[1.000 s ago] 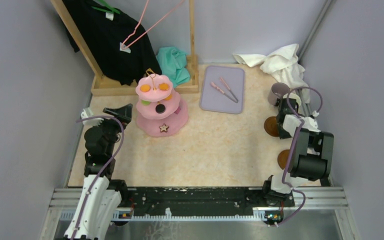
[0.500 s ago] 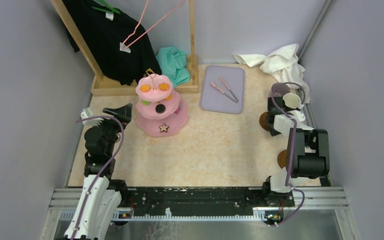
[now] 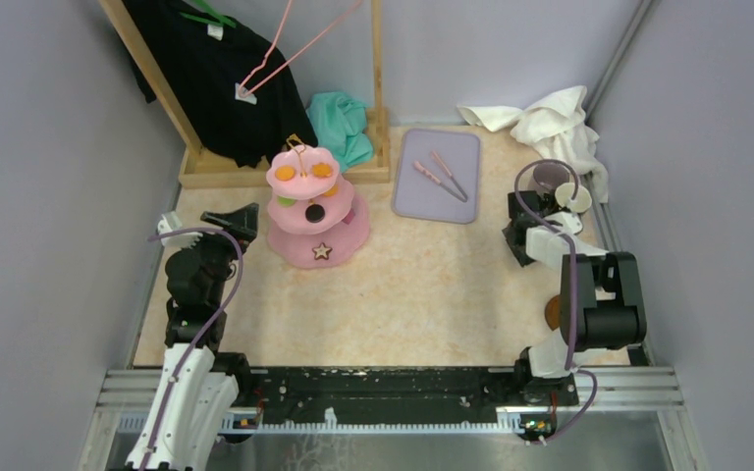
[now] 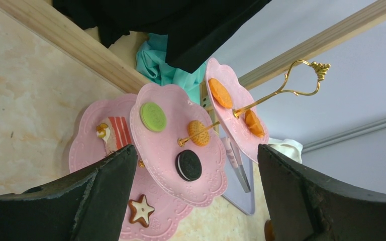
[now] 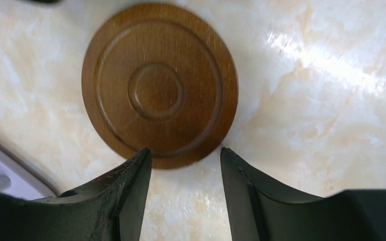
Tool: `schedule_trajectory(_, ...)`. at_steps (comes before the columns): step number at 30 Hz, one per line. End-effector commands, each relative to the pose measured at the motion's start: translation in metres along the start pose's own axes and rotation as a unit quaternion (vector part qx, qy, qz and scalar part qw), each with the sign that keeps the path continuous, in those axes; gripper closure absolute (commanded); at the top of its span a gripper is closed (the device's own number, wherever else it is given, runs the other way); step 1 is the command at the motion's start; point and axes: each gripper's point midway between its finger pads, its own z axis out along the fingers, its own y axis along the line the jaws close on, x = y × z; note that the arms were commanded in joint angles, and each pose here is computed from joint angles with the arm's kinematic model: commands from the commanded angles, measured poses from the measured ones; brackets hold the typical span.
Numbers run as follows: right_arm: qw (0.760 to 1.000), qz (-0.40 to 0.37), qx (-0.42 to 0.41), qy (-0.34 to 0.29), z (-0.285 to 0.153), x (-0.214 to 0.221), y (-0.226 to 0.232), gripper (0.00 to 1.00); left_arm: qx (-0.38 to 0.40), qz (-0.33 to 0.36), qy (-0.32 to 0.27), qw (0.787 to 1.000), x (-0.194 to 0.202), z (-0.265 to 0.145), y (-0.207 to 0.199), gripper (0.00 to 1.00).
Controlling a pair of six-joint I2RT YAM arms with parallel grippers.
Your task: Serve the afternoon tea
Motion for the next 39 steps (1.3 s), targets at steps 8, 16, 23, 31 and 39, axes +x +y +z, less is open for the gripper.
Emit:
schedule_trajectory(8, 0.996, -0.069, -0.055, -0.014, -0.056, -0.012, 0.022, 0.46, 0.019, -0.008, -0.012, 1.0, -0.009, 0.001, -0.014, 0.06)
schedule_trajectory(16, 0.992, -0.109, -0.019, -0.062, -0.041, -0.041, 0.048, 0.46, 0.017, -0.004, -0.013, 1.0, -0.012, 0.0, -0.016, 0.06)
schedule_trajectory(23, 0.99, -0.118, 0.035, -0.069, -0.01, -0.058, 0.046, 0.46, 0.021, -0.005, -0.013, 1.0, -0.013, 0.0, -0.018, 0.06)
schedule_trajectory(31, 0.987, -0.129, 0.059, -0.077, 0.011, -0.069, 0.042, 0.46, 0.024, -0.011, -0.008, 1.0, -0.007, 0.0, -0.016, 0.06)
schedule_trajectory(39, 0.986, -0.149, 0.057, -0.053, 0.029, -0.056, 0.048, 0.45, 0.023, -0.009, -0.01, 1.0, -0.007, -0.001, -0.015, 0.06)
